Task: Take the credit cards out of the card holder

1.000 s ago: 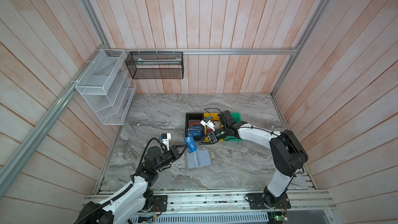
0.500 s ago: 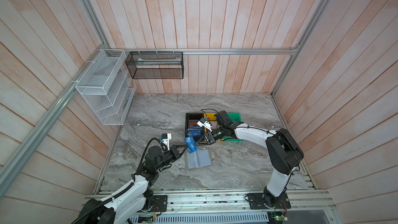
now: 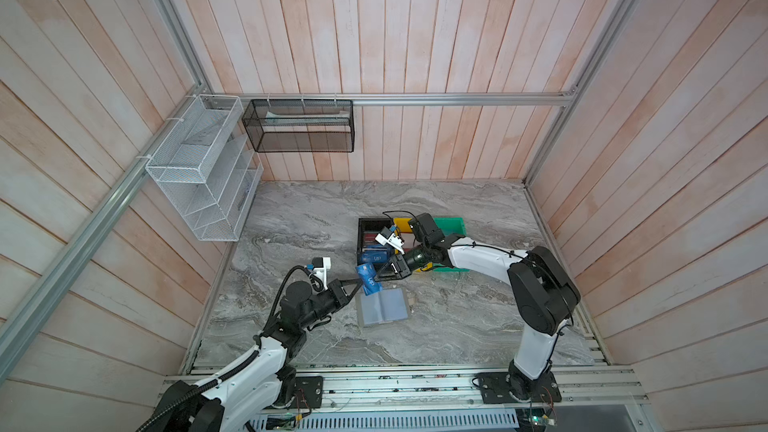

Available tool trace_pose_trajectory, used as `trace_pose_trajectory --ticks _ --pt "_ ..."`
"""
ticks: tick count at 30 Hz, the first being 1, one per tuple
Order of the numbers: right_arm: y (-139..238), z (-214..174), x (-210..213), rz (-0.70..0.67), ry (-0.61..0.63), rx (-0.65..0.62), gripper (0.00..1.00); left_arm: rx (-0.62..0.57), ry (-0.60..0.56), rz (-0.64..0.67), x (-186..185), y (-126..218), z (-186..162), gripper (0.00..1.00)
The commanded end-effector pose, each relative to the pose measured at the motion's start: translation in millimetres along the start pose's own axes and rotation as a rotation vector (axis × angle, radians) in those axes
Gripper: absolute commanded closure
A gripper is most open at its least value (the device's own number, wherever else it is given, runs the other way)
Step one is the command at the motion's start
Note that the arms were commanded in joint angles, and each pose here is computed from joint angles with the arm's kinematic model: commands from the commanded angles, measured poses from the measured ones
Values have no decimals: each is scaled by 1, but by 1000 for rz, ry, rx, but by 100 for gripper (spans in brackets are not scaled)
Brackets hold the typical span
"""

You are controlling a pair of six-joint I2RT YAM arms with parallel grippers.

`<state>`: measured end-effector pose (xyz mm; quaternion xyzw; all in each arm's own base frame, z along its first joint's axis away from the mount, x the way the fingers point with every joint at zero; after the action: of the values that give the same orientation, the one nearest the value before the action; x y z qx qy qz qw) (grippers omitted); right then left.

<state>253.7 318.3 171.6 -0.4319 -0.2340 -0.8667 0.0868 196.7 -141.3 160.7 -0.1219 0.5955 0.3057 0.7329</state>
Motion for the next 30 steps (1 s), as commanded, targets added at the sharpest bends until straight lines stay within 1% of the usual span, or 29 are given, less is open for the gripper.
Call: trace_pose_trajectory --ticks 1,4,12,15,18,21,25,30 --pt "-6 2 2 45 1 12 64 -14 -15 -16 -1 1 2 100" --pt "-6 -1 2 52 -4 15 66 -13 -13 -12 0 1 2 100" --pt "-6 1 5 71 -2 23 75 0 -2 12 5 -2 1 100" --pt "-6 5 4 66 -1 28 81 18 4 24 8 -5 0 100" --pt "-7 10 4 68 1 31 89 33 15 30 11 -6 -3 100" --pt "-7 16 5 65 8 34 94 44 19 37 13 -6 -4 100" --pt "-7 25 6 58 23 38 95 56 18 47 14 -7 -8 100" --pt "-6 34 7 48 35 49 99 78 14 56 14 -11 -13 100"
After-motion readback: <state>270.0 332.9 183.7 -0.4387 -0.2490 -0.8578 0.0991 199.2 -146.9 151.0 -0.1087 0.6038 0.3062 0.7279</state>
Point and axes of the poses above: each gripper's point midway between its finger pads, its own y axis back along the fingers, its own x axis along the line the jaws close on, z = x × y, the point moved 7 cm from there along y, back along the fingers, and after that the axes turned 6 degrees about y, right-handed, at the moved point
